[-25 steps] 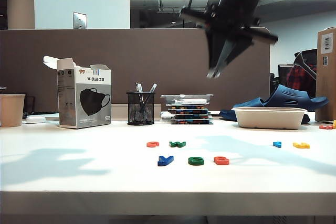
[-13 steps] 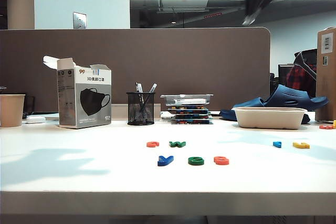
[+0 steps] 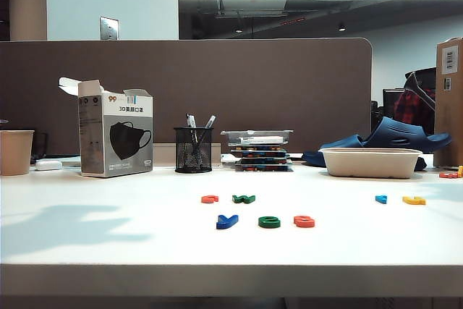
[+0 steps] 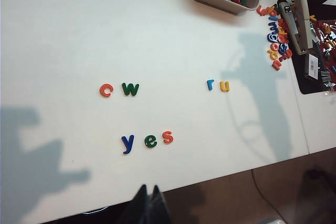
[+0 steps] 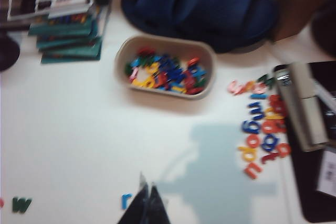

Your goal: Select the appropriate letters from the row of letter magnets placed on the table to arrange into the word "yes".

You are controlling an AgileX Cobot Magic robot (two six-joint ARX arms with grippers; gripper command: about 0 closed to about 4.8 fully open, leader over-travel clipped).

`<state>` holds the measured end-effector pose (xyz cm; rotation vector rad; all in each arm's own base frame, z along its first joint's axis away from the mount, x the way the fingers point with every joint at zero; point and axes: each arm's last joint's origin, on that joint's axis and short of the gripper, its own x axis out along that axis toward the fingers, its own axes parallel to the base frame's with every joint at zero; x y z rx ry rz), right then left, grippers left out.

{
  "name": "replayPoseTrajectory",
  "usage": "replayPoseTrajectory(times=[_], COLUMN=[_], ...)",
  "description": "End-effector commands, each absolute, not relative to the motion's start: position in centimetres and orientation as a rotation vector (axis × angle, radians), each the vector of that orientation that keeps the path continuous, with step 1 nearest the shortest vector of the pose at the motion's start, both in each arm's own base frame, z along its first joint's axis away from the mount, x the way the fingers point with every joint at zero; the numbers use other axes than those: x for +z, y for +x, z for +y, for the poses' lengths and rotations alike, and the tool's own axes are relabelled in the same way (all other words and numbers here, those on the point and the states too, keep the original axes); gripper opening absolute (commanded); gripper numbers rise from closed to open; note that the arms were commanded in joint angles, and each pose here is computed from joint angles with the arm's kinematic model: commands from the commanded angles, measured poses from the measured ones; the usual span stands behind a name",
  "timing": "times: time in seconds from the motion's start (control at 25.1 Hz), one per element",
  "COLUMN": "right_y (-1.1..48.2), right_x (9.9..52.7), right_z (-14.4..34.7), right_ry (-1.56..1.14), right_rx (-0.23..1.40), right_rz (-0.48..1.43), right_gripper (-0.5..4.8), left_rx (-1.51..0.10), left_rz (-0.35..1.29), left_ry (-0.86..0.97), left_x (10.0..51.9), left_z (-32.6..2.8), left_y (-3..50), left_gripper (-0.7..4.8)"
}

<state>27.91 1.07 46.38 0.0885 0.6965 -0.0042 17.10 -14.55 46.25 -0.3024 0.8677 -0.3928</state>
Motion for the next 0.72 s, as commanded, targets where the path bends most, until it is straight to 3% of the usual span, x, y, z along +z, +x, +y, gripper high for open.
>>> replayPoseTrajectory(times=[0.04, 0.32, 0.72], right_y=[25.4, 21.3, 15.3], right_x=[48.1, 48.6, 42.2], right_z=[-0.9, -1.9, -0.9], right_ry=[0.102, 0.123, 0.146], right_rx=[-0.055, -0.093, 0.023], right_rz=[0.630, 0.563, 0.498], right_gripper=[-0.03, -0.04, -0.04], left_rx=[-0.394, -0.396, -0.414], left_rz=[0.854, 0.849, 0.808], left_ry=[-0.309, -0.312, -0.333], left_x=[46.5, 46.5, 46.9], left_z=[-14.5, -14.5, -14.7], left_y=[17.0, 17.0, 17.3], left_gripper=[-0.05, -0.05, -0.05])
